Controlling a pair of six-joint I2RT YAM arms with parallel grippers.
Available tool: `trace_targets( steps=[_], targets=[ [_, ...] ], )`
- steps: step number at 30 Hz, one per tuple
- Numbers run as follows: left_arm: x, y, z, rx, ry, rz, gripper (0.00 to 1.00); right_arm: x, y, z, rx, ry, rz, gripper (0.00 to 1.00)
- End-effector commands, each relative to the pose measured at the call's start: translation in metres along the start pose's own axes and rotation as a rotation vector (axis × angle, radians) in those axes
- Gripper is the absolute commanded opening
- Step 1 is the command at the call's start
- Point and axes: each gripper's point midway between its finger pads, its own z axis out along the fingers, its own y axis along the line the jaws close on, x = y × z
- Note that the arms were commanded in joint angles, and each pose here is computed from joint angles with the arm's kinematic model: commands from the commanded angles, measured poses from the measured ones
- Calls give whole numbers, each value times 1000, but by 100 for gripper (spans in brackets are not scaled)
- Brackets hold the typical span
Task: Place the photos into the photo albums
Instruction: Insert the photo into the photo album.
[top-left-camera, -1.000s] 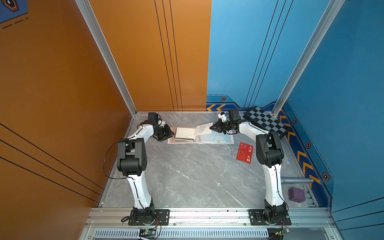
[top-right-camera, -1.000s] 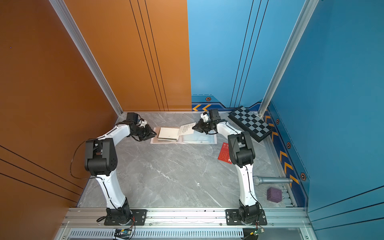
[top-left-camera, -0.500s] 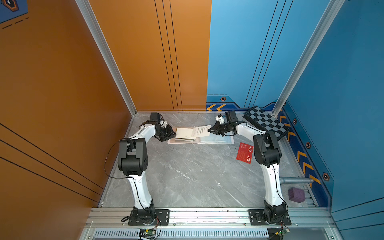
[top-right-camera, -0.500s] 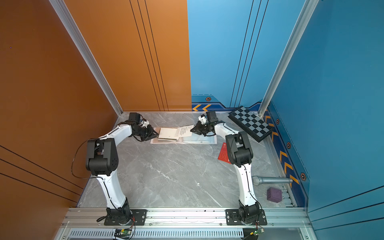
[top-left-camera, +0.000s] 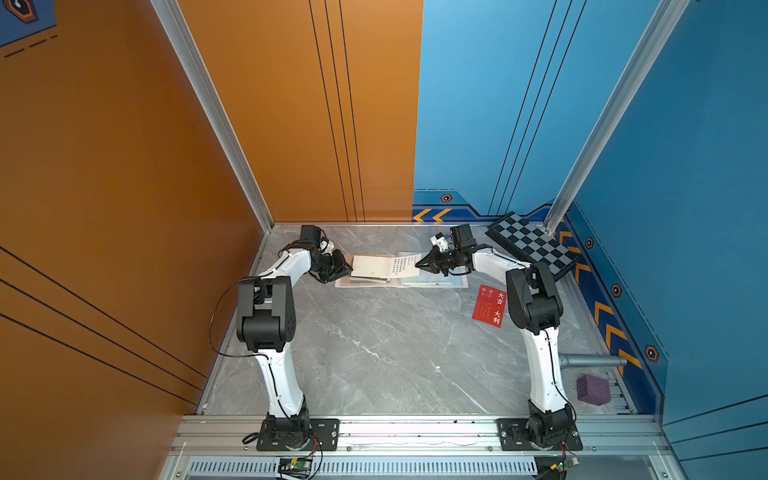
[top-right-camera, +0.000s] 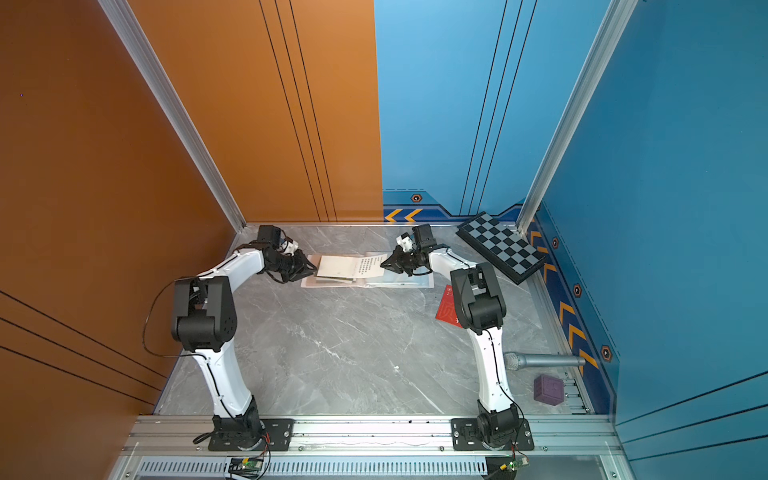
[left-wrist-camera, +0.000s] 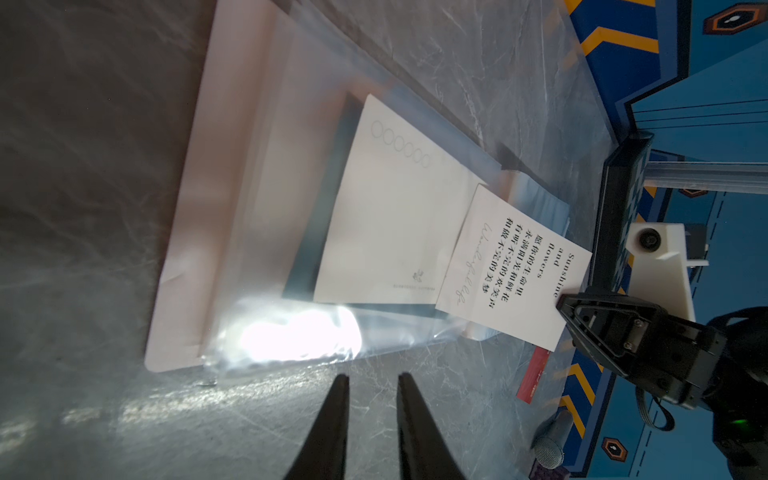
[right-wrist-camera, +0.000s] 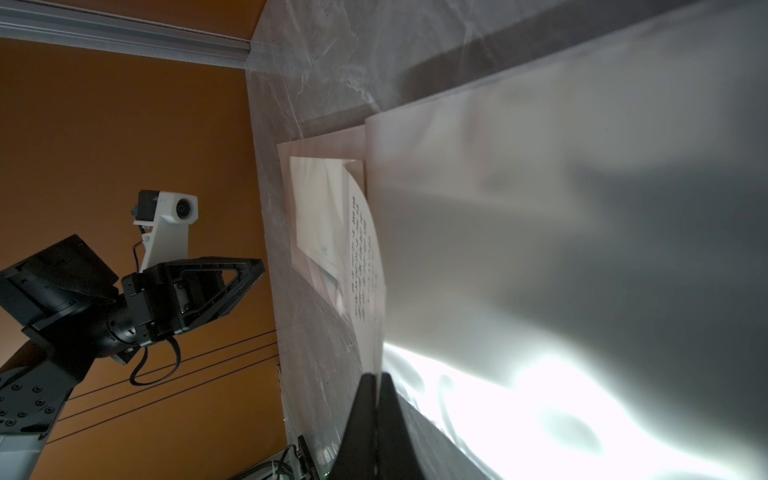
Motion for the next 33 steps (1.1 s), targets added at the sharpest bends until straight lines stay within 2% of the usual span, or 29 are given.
trace_targets(
  steps=[1, 18, 33],
  targets=[
    [2, -7, -1, 13, 15, 28, 23, 3, 2, 12, -8, 18, -4, 0],
    [6, -12, 1, 16, 20, 42, 23, 0, 13, 52, -4, 26, -31, 0],
    [7, -18, 0, 18, 21, 57, 23, 0, 21, 98, 7, 21, -46, 6]
  ],
)
